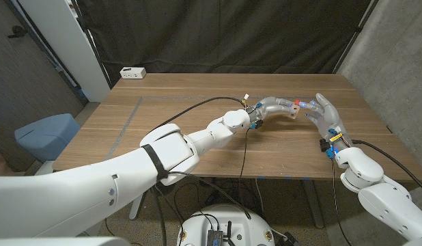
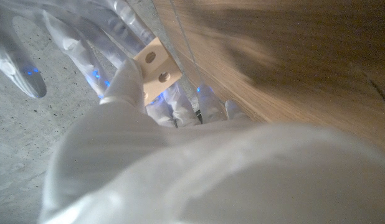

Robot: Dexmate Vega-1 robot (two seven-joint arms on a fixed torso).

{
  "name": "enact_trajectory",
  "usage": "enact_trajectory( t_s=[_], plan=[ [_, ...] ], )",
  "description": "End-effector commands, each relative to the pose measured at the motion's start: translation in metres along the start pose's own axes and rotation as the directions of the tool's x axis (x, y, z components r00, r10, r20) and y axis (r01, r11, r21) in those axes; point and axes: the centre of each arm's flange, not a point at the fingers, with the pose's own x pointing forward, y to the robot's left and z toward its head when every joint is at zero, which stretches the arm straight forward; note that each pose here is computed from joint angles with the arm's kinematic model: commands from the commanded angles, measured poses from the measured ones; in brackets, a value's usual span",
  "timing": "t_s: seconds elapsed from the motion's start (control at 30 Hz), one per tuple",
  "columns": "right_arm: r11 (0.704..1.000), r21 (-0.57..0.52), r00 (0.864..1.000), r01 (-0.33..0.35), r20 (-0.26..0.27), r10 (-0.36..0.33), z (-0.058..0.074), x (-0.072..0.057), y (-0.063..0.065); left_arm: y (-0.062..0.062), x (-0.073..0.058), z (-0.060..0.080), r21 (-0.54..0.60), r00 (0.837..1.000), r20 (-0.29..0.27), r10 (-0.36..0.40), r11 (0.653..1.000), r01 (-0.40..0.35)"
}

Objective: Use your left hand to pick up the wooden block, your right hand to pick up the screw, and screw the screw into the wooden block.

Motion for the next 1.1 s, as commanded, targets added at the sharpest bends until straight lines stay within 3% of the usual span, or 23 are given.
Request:
enact_trajectory(
  t_s=[0.03,0.67,1.1],
  plan=[
    [1.000,0.017,1.000,-0.026,0.004,0.026,-0.0018,0.0030,0.0010,0.0035,0.0016,-0.0010,-0.002,1.000,-0.022,0.007,1.000,-0.007],
    [0.998,0.001,0.998,0.061,0.005,-0.061,0.0011,-0.0036,-0.0037,0.0072,0.0000,-0.0009,-0.001,1.000,-0.015,0.015,1.000,-0.015],
    [0.997,-0.013,0.997,0.077,0.001,-0.077,0.0014,-0.0016,-0.0030,0.0079,-0.0021,0.0009,0.010,1.000,0.010,0.015,1.000,-0.015]
  ],
)
